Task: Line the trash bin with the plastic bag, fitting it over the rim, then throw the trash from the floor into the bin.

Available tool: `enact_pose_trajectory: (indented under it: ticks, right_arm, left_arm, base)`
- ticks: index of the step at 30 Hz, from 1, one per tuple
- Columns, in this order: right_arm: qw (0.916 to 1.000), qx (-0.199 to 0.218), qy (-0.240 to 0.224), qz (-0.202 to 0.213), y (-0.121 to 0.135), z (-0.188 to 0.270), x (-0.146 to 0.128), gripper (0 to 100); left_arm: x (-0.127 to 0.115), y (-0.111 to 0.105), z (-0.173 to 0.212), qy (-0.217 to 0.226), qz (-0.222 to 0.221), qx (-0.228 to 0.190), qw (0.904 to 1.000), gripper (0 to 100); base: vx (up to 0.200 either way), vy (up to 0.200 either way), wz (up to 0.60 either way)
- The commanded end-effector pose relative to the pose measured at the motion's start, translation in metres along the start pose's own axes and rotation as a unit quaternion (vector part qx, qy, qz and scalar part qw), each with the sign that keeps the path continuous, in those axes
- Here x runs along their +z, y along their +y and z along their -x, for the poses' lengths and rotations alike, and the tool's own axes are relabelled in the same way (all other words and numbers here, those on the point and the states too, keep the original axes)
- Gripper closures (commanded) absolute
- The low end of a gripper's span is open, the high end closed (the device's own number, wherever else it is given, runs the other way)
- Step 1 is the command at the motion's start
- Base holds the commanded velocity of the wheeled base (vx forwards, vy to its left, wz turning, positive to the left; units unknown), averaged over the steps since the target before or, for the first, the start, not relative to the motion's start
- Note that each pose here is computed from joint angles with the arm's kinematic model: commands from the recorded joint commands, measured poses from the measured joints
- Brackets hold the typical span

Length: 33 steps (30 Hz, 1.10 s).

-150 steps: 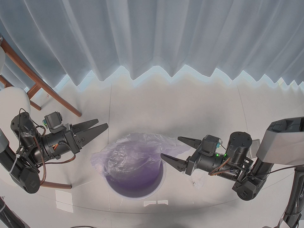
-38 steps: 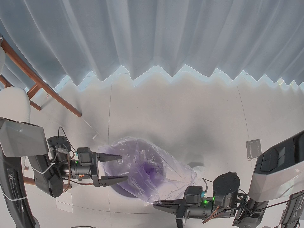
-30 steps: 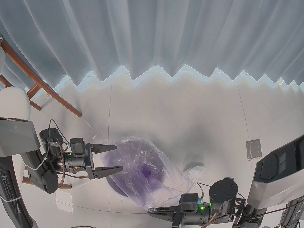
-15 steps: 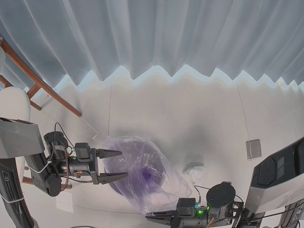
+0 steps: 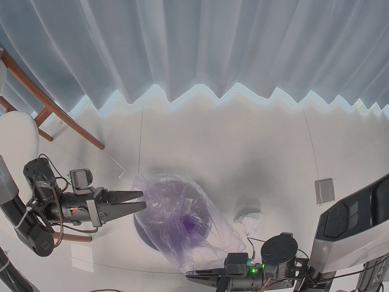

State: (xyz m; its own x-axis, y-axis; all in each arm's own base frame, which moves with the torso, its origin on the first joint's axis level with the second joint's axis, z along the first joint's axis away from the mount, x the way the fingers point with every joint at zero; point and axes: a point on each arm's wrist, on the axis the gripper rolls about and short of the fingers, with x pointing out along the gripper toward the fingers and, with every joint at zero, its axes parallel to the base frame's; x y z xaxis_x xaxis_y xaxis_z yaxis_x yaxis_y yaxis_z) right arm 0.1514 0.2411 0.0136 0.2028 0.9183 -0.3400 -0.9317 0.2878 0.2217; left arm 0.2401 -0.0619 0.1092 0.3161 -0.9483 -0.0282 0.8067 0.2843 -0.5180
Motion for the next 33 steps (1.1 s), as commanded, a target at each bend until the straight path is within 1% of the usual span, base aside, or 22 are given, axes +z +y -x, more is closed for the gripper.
enact_pose_trajectory:
  ticks: [1, 2, 3, 4, 5, 6, 9, 10, 11, 12, 13, 16, 17, 18, 21, 22, 23, 26, 28, 29, 31, 33]
  right_arm:
    - [0.9999, -0.009, -0.008, 0.006, -0.002, -0.015, -0.003, 100]
    - [0.9999, -0.009, -0.008, 0.006, -0.002, -0.015, -0.003, 100]
    - [0.9999, -0.006, -0.01, 0.008, 0.001, -0.016, -0.002, 100]
    - [0.9999, -0.006, -0.01, 0.008, 0.001, -0.016, -0.002, 100]
    - [0.9999, -0.005, -0.01, 0.01, 0.003, -0.016, -0.002, 100]
    - [0.9999, -0.004, -0.01, 0.01, 0.003, -0.016, -0.002, 100]
    - [0.9998, -0.012, -0.009, 0.012, 0.006, -0.016, -0.002, 100]
    - [0.9997, -0.016, -0.011, 0.014, 0.008, -0.017, -0.002, 100]
    - [0.9997, -0.017, -0.012, 0.014, 0.008, -0.017, -0.001, 100]
    - [0.9996, -0.017, -0.016, 0.017, 0.009, -0.016, 0.001, 100]
    - [0.9995, -0.017, -0.019, 0.018, 0.009, -0.015, 0.003, 100]
    - [0.9994, -0.016, -0.023, 0.02, 0.01, -0.015, 0.005, 100]
    - [0.9995, -0.014, -0.021, 0.02, 0.011, -0.015, 0.004, 100]
    - [0.9995, -0.014, -0.019, 0.02, 0.012, -0.015, 0.003, 100]
    - [0.9997, -0.01, -0.011, 0.02, 0.014, -0.014, 0.0, 100]
    - [0.9997, -0.01, -0.009, 0.02, 0.015, -0.014, -0.001, 100]
    - [0.9998, -0.01, -0.006, 0.019, 0.015, -0.013, -0.003, 100]
    - [0.9998, -0.011, -0.003, 0.018, 0.015, -0.012, -0.004, 100]
    - [0.9998, -0.011, -0.002, 0.018, 0.014, -0.013, -0.004, 100]
    - [0.9998, -0.012, -0.001, 0.017, 0.014, -0.013, -0.005, 100]
    - [0.9997, -0.018, 0.002, 0.016, 0.013, -0.014, -0.007, 100]
    - [0.9996, -0.022, 0.004, 0.016, 0.013, -0.015, -0.009, 100]
  left_arm:
    - [0.019, -0.057, 0.004, 0.004, 0.124, -0.035, 0.9917, 0]
    - [0.019, -0.057, 0.004, 0.005, 0.127, -0.033, 0.9913, 0]
    - [0.02, -0.052, 0.001, 0.015, 0.148, -0.025, 0.9886, 0]
    - [0.02, -0.052, 0.001, 0.015, 0.148, -0.025, 0.9886, 0]
    - [0.024, -0.044, -0.005, 0.018, 0.178, -0.003, 0.9839, 0]
    - [0.026, -0.042, -0.009, 0.01, 0.188, 0.02, 0.982, 0]
    - [0.038, -0.052, -0.039, -0.03, 0.197, 0.117, 0.9729, 0]
    - [0.043, -0.06, -0.054, -0.052, 0.192, 0.185, 0.9623, 0]
    - [0.044, -0.061, -0.057, -0.054, 0.193, 0.2, 0.9591, 0]
    - [0.048, -0.07, -0.073, -0.057, 0.179, 0.266, 0.9455, 0]
    - [0.052, -0.074, -0.079, -0.045, 0.168, 0.288, 0.9418, 0]
    - [0.064, -0.077, -0.085, 0.031, 0.128, 0.324, 0.9369, 0]
    - [0.068, -0.077, -0.088, 0.076, 0.112, 0.344, 0.9291, 0]
    - [0.072, -0.075, -0.092, 0.114, 0.105, 0.365, 0.9182, 0]
    - [0.086, -0.076, -0.1, 0.192, 0.121, 0.41, 0.8833, 0]
    - [0.089, -0.076, -0.101, 0.204, 0.126, 0.415, 0.8779, 0]
    - [0.093, -0.078, -0.104, 0.248, 0.143, 0.429, 0.8569, 0]
    - [0.088, -0.072, -0.11, 0.318, 0.167, 0.449, 0.8179, 0]
    - [0.079, -0.065, -0.115, 0.345, 0.174, 0.457, 0.801, 0]
    - [0.076, -0.062, -0.118, 0.352, 0.175, 0.458, 0.7974, 0]
    - [0.065, -0.057, -0.122, 0.371, 0.18, 0.46, 0.7864, 0]
    - [0.058, -0.056, -0.123, 0.382, 0.18, 0.461, 0.7807, 0]
  base:
    - [0.0, 0.0, 0.0]
    - [0.0, 0.0, 0.0]
    - [0.0, 0.0, 0.0]
    - [0.0, 0.0, 0.0]
    - [0.0, 0.0, 0.0]
    - [0.0, 0.0, 0.0]
    - [0.0, 0.0, 0.0]
    - [0.0, 0.0, 0.0]
    - [0.0, 0.0, 0.0]
    - [0.0, 0.0, 0.0]
    - [0.0, 0.0, 0.0]
    - [0.0, 0.0, 0.0]
    - [0.0, 0.0, 0.0]
    - [0.0, 0.0, 0.0]
    - [0.0, 0.0, 0.0]
    - [0.0, 0.0, 0.0]
    - [0.0, 0.0, 0.0]
    - [0.0, 0.0, 0.0]
    - [0.0, 0.0, 0.0]
    - [0.0, 0.0, 0.0]
    - [0.0, 0.0, 0.0]
    - [0.0, 0.0, 0.0]
